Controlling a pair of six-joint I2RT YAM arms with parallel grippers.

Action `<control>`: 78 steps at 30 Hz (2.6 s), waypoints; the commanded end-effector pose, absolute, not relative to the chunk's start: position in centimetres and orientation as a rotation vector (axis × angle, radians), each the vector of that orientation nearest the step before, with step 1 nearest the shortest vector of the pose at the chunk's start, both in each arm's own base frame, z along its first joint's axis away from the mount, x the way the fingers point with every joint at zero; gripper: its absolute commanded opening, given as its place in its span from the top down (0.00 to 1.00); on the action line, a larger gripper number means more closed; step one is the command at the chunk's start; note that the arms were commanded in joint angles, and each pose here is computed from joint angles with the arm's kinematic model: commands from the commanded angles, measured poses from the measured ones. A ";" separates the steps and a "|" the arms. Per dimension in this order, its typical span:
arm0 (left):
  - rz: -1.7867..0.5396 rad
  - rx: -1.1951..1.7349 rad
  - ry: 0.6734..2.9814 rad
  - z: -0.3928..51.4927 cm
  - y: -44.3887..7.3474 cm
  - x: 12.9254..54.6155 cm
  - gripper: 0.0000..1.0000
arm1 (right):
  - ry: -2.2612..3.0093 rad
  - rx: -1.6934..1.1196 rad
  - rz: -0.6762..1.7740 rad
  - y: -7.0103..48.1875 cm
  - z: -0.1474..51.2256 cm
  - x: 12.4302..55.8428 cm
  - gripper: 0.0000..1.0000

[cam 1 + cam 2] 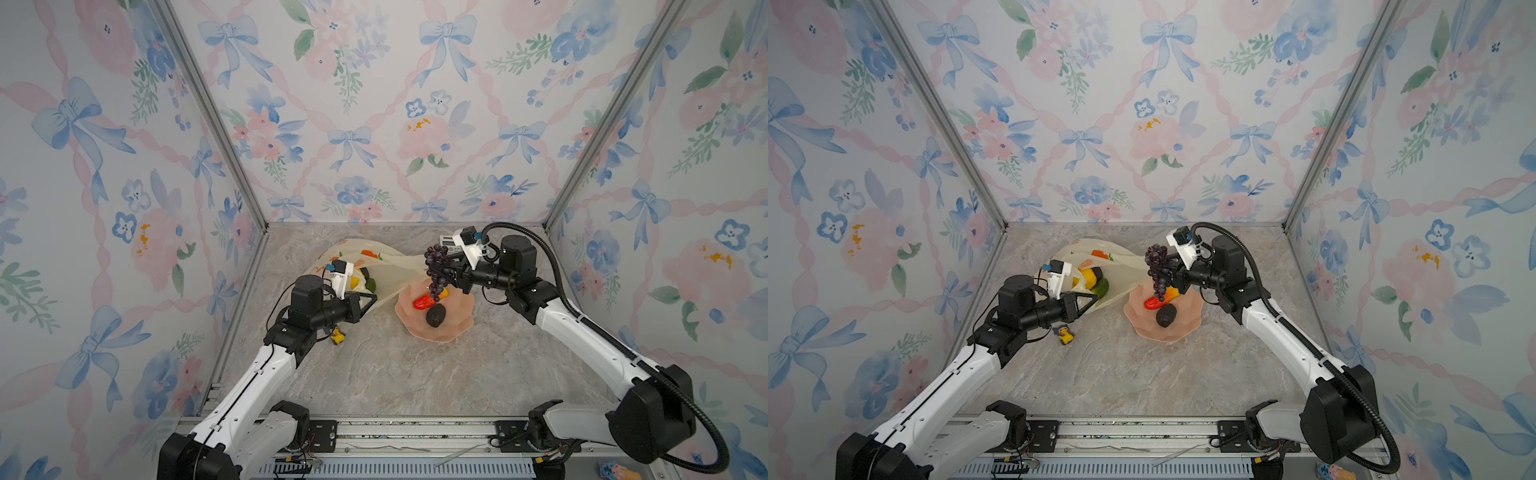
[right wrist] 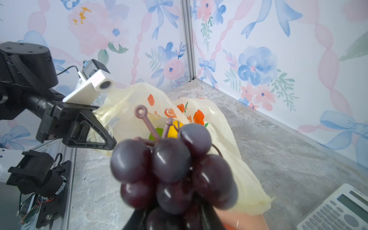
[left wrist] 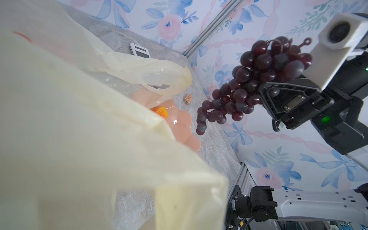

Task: Place the fruits into the plastic bag
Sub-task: 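Lift the grape bunch out of the bowl with the right gripper, then carry the grapes with the right gripper toward the bag mouth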

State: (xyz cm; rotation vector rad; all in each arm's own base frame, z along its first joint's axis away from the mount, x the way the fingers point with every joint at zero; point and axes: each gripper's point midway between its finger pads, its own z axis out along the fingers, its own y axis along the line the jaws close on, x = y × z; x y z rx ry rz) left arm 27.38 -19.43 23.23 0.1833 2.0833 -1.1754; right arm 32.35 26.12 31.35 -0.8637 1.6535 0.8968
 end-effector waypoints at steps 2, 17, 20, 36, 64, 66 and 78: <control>-1.277 0.166 2.112 23.6 -20.2 27.0 1.00 | 1.537 -0.835 0.878 26.9 36.8 30.9 0.68; -1.412 0.096 2.075 24.7 -20.5 28.0 1.00 | 1.368 -0.807 0.996 34.5 40.7 30.6 0.67; -1.436 0.084 2.063 25.1 -20.3 28.1 1.00 | 1.351 -0.804 1.027 36.1 40.4 31.2 0.67; -1.518 0.013 2.028 25.9 -19.1 29.0 1.00 | 1.391 -0.747 1.157 41.1 33.1 35.7 0.68; -1.520 -0.006 2.001 26.8 -18.2 29.9 1.00 | 1.774 -1.108 1.112 44.9 17.0 33.2 0.69; -1.519 -0.006 2.001 26.7 -18.1 29.9 1.00 | 1.822 -1.152 1.108 45.2 16.0 33.0 0.69; -1.528 0.042 1.986 27.3 -18.4 29.7 1.00 | 2.030 -1.214 1.022 46.0 12.5 35.0 0.66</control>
